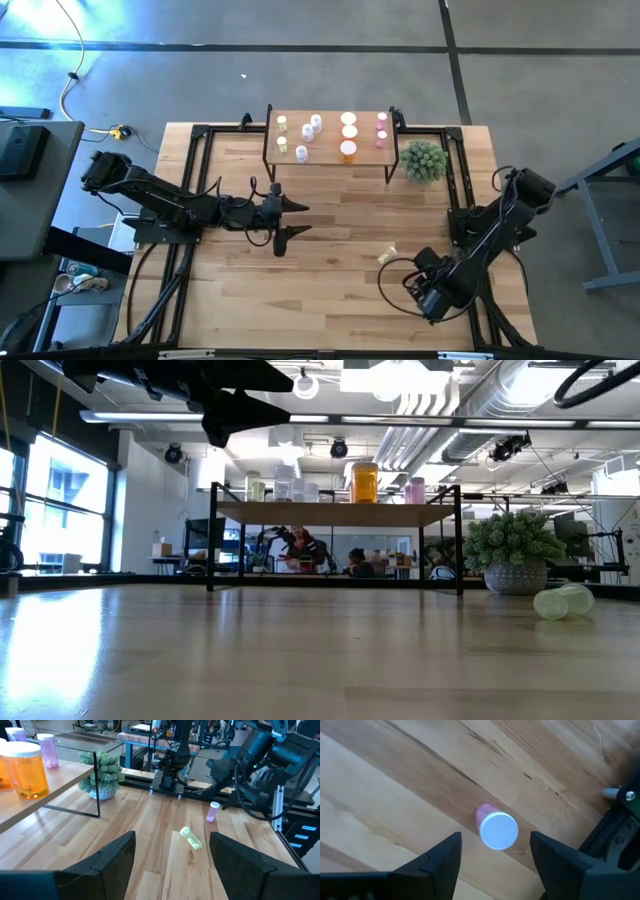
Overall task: Pick and place medicine bottles onto shelf by color
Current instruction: Put the pink pill bottle aligned with the other pink bottle on the shelf, then adjust the pill bottles on the shelf
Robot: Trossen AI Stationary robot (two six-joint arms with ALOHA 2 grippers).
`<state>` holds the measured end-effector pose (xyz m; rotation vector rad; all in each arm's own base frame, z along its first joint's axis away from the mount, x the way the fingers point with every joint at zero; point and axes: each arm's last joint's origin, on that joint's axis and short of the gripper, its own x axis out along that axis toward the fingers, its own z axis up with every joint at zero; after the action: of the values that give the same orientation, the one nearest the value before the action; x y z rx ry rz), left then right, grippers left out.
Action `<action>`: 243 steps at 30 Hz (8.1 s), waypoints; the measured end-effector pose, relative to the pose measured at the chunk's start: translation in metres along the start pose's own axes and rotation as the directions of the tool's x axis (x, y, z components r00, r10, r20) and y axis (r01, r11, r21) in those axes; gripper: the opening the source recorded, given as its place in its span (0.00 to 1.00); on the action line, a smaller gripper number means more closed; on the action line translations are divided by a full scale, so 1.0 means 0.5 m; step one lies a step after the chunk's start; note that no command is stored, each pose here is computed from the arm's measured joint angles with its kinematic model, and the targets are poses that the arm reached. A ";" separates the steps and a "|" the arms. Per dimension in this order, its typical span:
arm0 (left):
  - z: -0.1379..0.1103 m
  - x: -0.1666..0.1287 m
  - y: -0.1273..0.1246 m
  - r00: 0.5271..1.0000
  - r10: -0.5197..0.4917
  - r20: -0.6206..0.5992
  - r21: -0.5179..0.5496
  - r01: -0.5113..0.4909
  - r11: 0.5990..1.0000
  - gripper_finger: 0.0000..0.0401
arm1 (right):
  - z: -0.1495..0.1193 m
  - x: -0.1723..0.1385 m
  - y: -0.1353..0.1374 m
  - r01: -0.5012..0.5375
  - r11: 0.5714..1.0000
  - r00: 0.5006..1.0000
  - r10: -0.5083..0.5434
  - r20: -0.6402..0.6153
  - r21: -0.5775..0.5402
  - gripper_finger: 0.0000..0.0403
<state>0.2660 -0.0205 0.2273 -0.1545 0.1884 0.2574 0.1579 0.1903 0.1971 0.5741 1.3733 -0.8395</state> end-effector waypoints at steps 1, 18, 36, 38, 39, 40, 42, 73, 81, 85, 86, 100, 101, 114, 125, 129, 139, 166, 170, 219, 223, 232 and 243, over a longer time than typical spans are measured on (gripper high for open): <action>0.000 0.000 0.000 1.000 0.000 0.000 0.000 0.000 1.000 0.61 | -0.001 0.004 0.002 0.008 1.000 1.000 -0.008 0.007 0.007 0.56; 0.000 0.000 0.000 1.000 0.000 0.000 0.000 0.000 1.000 0.61 | -0.005 0.030 0.014 0.071 0.997 0.996 -0.073 0.044 0.034 0.46; 0.000 0.000 0.000 1.000 0.000 0.000 0.000 0.000 1.000 0.61 | -0.008 0.030 0.017 0.061 0.997 0.998 -0.061 0.006 0.055 0.29; 0.000 0.000 0.000 1.000 0.000 0.000 0.000 0.000 1.000 0.61 | -0.008 0.030 0.017 0.061 0.997 0.998 -0.061 0.006 0.048 0.27; 0.000 0.000 0.000 1.000 0.000 0.000 0.000 0.000 1.000 0.61 | -0.008 0.030 0.017 0.061 0.997 0.998 -0.061 0.006 0.047 0.26; 0.000 0.000 0.000 1.000 0.000 0.000 0.000 0.000 1.000 0.61 | -0.008 0.030 0.017 0.061 0.997 0.998 -0.061 0.006 0.046 0.26; 0.000 0.000 0.001 1.000 0.002 0.000 0.000 -0.002 1.000 0.61 | -0.008 0.030 0.017 0.060 0.997 0.998 -0.061 0.005 0.045 0.25; -0.011 0.000 0.003 0.998 0.007 -0.058 -0.006 -0.008 1.000 0.61 | 0.223 -0.129 0.074 -0.178 0.980 0.976 0.188 0.112 -0.090 0.25; -0.011 0.000 0.004 0.998 0.009 -0.057 0.033 -0.007 0.999 0.61 | 0.326 -0.169 0.038 -0.084 0.985 0.977 0.111 0.182 -0.149 0.25; -0.011 0.000 0.004 0.998 0.009 -0.057 0.047 -0.006 0.999 0.61 | 0.376 -0.192 0.006 -0.003 0.990 0.974 0.035 0.225 -0.140 0.25; -0.011 0.000 0.004 0.998 0.009 -0.057 0.046 -0.006 0.999 0.61 | 0.388 -0.197 -0.002 0.011 0.990 0.973 0.022 0.230 -0.139 0.25; 0.013 0.004 -0.003 1.000 -0.011 -0.021 0.164 0.014 0.986 0.61 | 0.541 -0.233 -0.110 0.043 0.993 0.969 -0.015 0.245 -0.110 0.25; 0.013 0.004 -0.003 1.000 -0.015 -0.023 0.176 0.019 0.984 0.61 | 0.549 -0.236 -0.117 0.039 0.994 0.969 -0.013 0.245 -0.100 0.25; 0.027 0.019 0.047 0.997 0.075 -0.005 0.179 -0.073 0.981 0.61 | 0.635 -0.291 -0.228 -0.033 0.999 0.953 0.025 0.301 0.023 0.25; 0.038 0.030 0.113 0.988 0.155 0.001 0.110 -0.154 0.982 0.61 | 0.675 -0.244 -0.221 -0.016 0.999 0.980 0.021 0.197 -0.031 0.25; 0.038 0.031 0.116 0.991 0.136 -0.003 0.107 -0.135 0.985 0.61 | 0.686 -0.218 -0.211 0.019 0.999 0.990 -0.013 0.138 -0.043 0.25; 0.036 0.031 0.115 0.993 0.121 -0.013 0.109 -0.119 0.987 0.61 | 0.703 -0.185 -0.194 0.051 0.997 0.995 -0.046 0.086 -0.066 0.25; 0.037 0.031 0.115 0.993 0.116 -0.013 0.110 -0.114 0.987 0.61 | 0.620 -0.238 -0.164 0.060 0.988 0.982 -0.032 0.187 -0.145 0.25; 0.037 0.031 0.115 0.993 0.116 -0.013 0.110 -0.114 0.987 0.61 | 0.615 -0.208 -0.152 0.083 0.985 0.983 -0.057 0.174 -0.149 0.25; 0.037 0.031 0.116 0.992 0.126 -0.011 0.112 -0.124 0.986 0.61 | 0.699 -0.135 -0.199 0.049 0.995 0.997 -0.044 0.063 -0.088 0.36; 0.037 0.031 0.116 0.992 0.126 -0.012 0.112 -0.124 0.986 0.61 | 0.699 -0.135 -0.199 0.052 0.994 0.997 -0.046 0.067 -0.093 0.40; 0.037 0.031 0.116 0.992 0.126 -0.011 0.112 -0.124 0.986 0.61 | 0.698 -0.140 -0.202 0.055 0.994 0.996 -0.048 0.080 -0.093 0.43; 0.037 0.031 0.116 0.992 0.126 -0.011 0.112 -0.124 0.986 0.61 | 0.683 -0.170 -0.215 0.019 0.996 0.993 -0.009 0.120 -0.083 0.43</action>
<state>0.2680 0.0420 0.2347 -0.0346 0.2305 0.3697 0.2810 -0.1257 0.3400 0.4428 1.2981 -0.8112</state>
